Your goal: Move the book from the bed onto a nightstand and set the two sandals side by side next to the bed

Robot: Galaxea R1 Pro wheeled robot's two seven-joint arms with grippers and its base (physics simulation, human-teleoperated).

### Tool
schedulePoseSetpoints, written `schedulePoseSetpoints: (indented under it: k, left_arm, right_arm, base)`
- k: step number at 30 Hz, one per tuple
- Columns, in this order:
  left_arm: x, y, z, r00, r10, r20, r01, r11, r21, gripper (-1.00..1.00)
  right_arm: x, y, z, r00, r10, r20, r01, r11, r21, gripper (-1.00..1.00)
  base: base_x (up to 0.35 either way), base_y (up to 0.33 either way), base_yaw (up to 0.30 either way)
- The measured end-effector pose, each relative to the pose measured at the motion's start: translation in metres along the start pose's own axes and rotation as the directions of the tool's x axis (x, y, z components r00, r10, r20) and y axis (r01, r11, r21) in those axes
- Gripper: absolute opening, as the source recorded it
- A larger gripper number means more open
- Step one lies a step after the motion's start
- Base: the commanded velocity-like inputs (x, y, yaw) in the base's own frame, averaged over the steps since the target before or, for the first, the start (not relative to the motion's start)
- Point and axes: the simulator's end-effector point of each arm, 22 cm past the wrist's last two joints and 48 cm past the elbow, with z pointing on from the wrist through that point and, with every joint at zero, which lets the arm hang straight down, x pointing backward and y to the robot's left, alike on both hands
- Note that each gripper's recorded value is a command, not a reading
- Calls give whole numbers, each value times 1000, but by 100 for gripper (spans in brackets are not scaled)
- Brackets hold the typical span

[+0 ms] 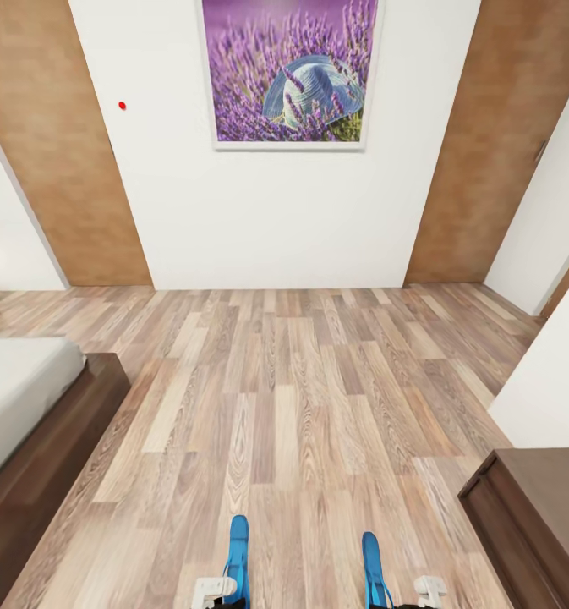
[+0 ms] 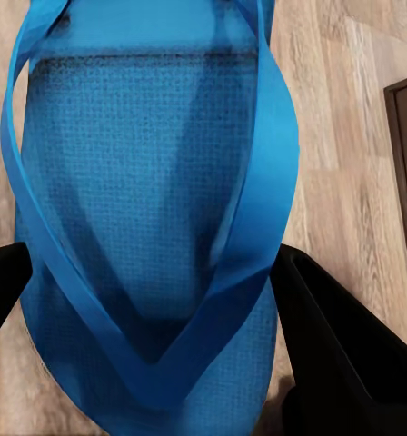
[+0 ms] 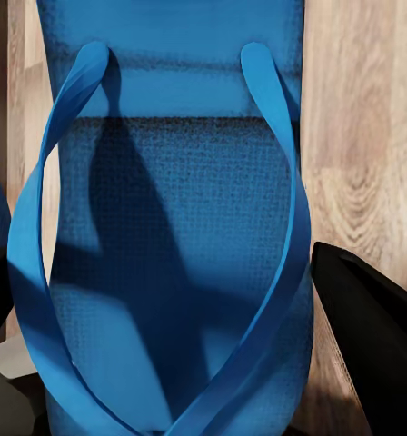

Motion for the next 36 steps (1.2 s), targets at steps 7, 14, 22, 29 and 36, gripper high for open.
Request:
schedulePoseSetpoints:
  k: [7,14,22,29,36]
  left_arm:
    - [0,0,0,1000,0,0,0,1000,0,-100]
    - [3,0,0,1000,-2,-5,2,1000,0,-100]
    - [5,0,0,1000,-6,-9,6,1000,-1,-100]
    - [5,0,0,1000,-5,-9,5,1000,-2,-100]
    - [5,0,0,1000,-6,-9,5,1000,-2,-100]
  right_arm:
    - [0,1,1,1000,0,0,0,1000,-1,-100]
    - [1,2,2,1000,0,-2,0,1000,-4,-100]
    - [1,4,3,1000,1,-3,-1,1000,-6,-100]
    - [1,4,3,1000,1,-3,-1,1000,-6,-100]
    - [2,4,3,1000,0,-5,0,1000,-7,-100]
  base:
    - [317,0,0]
    - [319,0,0]
    - [319,0,149]
    - [319,0,59]
    - [319,0,131]
